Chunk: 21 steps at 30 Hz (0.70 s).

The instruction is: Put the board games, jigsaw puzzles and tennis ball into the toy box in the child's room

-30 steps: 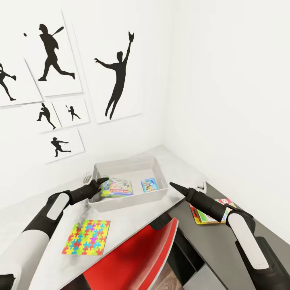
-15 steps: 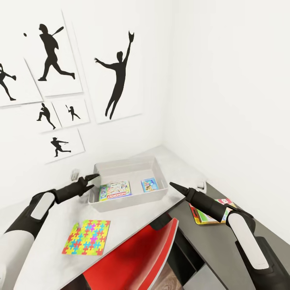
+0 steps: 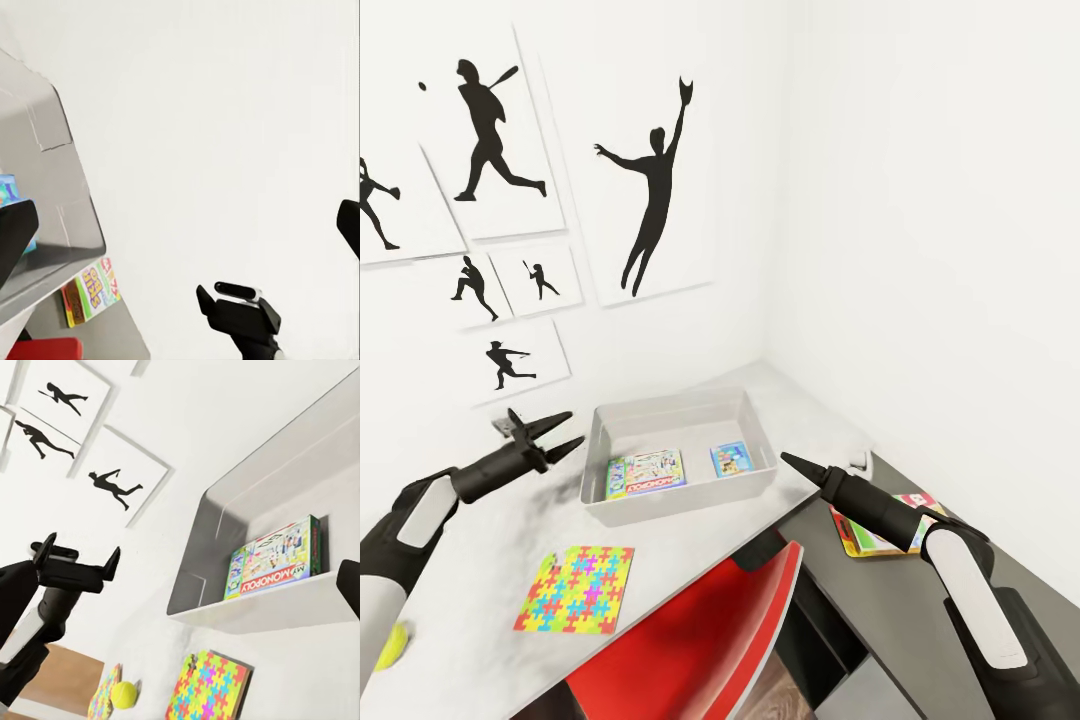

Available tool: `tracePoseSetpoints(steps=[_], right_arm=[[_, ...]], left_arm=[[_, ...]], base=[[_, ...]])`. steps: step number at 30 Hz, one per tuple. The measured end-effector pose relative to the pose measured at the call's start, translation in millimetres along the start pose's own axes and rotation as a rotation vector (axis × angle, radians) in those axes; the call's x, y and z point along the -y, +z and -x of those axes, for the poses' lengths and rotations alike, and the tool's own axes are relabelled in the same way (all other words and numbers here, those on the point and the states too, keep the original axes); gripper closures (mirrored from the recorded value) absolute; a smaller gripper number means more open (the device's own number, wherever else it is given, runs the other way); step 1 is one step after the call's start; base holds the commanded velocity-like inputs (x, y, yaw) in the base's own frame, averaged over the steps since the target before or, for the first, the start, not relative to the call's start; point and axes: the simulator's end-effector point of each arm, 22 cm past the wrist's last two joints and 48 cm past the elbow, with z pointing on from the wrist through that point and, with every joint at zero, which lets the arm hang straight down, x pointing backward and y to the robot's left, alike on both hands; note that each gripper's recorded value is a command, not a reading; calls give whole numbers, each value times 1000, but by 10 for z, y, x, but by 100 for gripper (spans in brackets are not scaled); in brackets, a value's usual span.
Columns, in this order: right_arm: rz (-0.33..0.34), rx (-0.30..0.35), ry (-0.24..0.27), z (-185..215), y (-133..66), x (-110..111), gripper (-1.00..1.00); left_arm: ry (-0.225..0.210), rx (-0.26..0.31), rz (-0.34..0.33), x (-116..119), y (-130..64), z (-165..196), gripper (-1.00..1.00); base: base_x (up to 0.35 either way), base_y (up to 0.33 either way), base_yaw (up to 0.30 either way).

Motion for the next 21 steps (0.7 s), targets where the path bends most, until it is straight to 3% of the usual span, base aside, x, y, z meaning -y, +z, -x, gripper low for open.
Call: tracePoseSetpoints(steps=[3, 8, 13, 21], right_arm=[[0, 0, 0, 1, -1, 0, -100], [2, 1, -1, 6, -3, -6, -100], [7, 4, -1, 15, -16, -16, -100], [14, 8, -6, 32, -23, -61, -100]], left_arm=[[12, 3, -14, 58, -129, 66, -100], [21, 11, -22, 72, -581, 115, -100], [49, 27, -135, 353, -1046, 160, -100], [62, 32, -163, 441, -1152, 155, -100]], base=[[0, 0, 0], [0, 0, 0], [0, 0, -49], [-153, 0, -161]])
